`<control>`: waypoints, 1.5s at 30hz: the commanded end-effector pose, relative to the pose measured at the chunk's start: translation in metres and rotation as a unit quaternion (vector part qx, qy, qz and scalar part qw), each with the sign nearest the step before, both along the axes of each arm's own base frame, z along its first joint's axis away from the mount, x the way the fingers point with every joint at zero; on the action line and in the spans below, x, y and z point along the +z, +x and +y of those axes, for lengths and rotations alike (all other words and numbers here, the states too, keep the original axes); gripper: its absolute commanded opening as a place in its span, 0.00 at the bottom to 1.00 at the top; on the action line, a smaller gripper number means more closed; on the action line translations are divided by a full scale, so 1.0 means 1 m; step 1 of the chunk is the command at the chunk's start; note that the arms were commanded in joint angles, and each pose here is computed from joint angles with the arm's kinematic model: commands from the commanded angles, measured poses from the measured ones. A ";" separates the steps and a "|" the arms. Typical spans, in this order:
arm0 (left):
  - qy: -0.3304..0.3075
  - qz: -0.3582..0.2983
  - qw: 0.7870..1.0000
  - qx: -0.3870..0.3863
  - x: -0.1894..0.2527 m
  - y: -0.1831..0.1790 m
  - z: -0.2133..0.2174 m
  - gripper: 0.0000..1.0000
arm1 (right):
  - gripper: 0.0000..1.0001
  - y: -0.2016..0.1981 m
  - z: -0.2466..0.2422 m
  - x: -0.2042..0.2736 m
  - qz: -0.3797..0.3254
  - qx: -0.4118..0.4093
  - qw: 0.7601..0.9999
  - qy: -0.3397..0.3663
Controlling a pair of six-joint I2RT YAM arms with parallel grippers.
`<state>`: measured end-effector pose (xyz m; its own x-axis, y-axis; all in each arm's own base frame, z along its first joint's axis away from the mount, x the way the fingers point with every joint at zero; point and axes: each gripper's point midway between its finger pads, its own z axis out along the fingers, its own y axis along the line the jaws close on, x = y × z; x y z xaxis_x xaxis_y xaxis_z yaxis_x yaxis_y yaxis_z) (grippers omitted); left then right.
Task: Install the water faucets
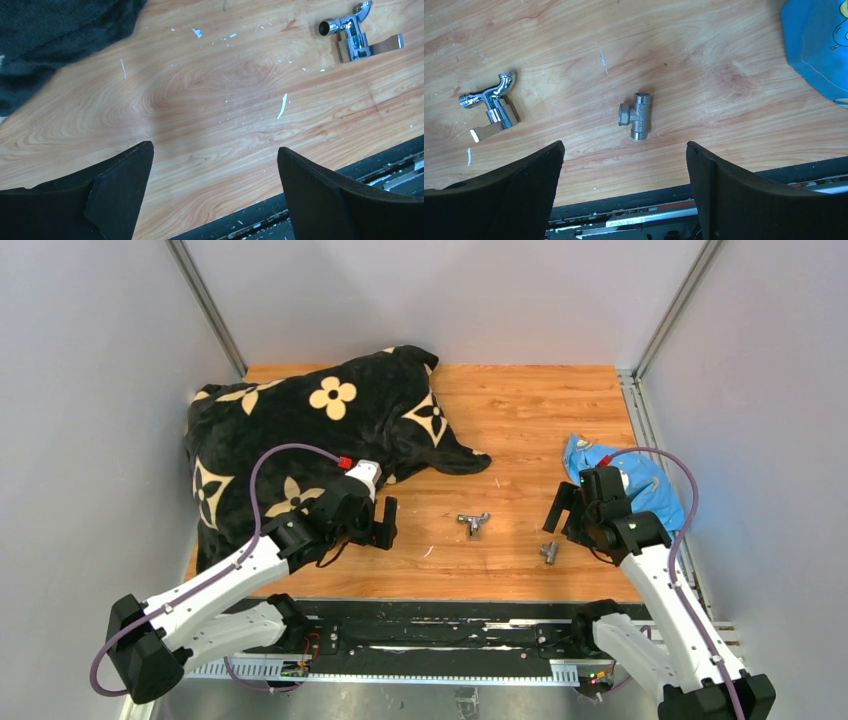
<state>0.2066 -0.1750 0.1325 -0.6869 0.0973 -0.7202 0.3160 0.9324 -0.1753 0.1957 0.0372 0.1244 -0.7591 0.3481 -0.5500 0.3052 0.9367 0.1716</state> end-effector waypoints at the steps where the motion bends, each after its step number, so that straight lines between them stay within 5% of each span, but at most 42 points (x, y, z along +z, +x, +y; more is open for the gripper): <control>1: -0.016 -0.014 1.000 -0.009 0.014 0.008 -0.009 0.98 | 0.90 0.003 -0.005 0.001 -0.007 -0.026 1.000 -0.002; 10: -0.043 0.046 0.993 -0.103 -0.004 -0.020 -0.053 0.98 | 0.85 0.009 0.016 -0.022 0.016 -0.004 0.999 0.042; 18: -0.071 0.052 0.987 -0.135 -0.014 -0.039 -0.087 0.98 | 0.73 -0.001 -0.004 -0.059 0.115 -0.107 0.988 -0.005; 29: -0.044 0.045 0.990 -0.129 -0.018 -0.036 -0.079 0.98 | 0.47 0.012 -0.008 -0.083 0.139 -0.144 0.979 -0.024; 45: -0.043 0.056 0.989 -0.129 -0.026 -0.040 -0.078 0.98 | 0.36 0.007 -0.006 -0.117 0.166 -0.158 0.974 -0.003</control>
